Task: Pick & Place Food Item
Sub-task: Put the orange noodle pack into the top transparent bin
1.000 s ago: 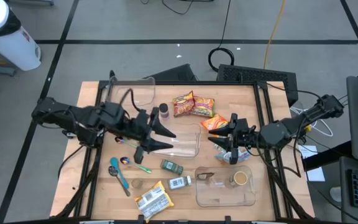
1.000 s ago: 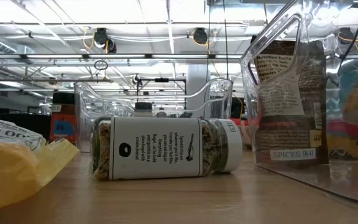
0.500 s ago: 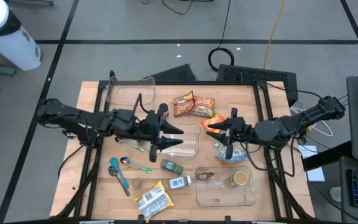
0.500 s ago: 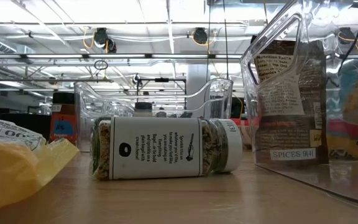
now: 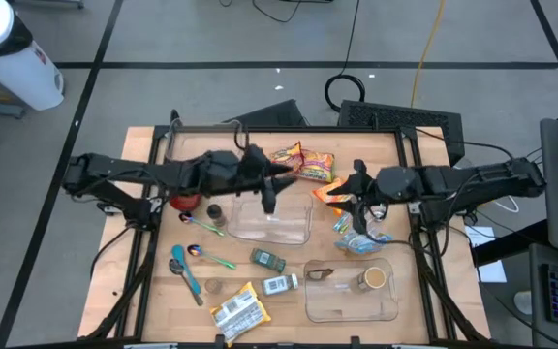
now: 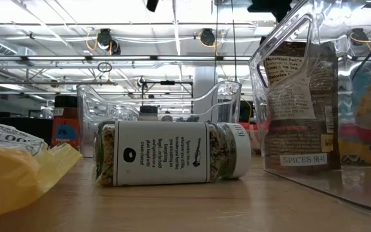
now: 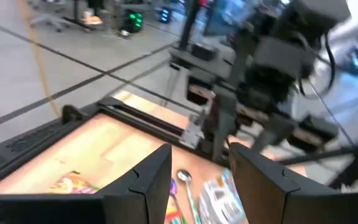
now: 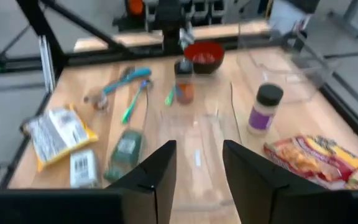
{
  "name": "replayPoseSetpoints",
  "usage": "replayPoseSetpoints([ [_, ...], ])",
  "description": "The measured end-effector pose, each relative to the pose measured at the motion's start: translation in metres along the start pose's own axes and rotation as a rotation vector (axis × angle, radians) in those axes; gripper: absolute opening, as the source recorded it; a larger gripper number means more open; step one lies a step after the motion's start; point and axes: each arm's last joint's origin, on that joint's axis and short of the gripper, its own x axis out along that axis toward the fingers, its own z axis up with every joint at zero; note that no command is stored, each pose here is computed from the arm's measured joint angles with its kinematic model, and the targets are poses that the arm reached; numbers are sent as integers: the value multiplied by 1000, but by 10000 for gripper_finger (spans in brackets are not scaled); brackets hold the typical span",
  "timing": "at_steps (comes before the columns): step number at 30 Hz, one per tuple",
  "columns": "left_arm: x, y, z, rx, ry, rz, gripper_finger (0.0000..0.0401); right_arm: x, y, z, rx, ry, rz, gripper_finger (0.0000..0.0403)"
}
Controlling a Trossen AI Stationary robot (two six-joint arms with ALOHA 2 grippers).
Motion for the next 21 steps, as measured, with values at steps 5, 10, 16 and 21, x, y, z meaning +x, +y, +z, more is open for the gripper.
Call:
replayPoseSetpoints([
  [5,4,18,7,-123,-24,54,170,-1,-15,-1,-41,39,55,157],
  [10,5,24,8,-177,-25,73,170,9,-18,-9,-115,126,51,185],
  [16,5,24,8,-166,-31,86,170,39,-17,-29,-134,320,-68,194],
  [21,5,26,6,-161,-12,100,170,60,-12,-43,-151,426,-184,185],
])
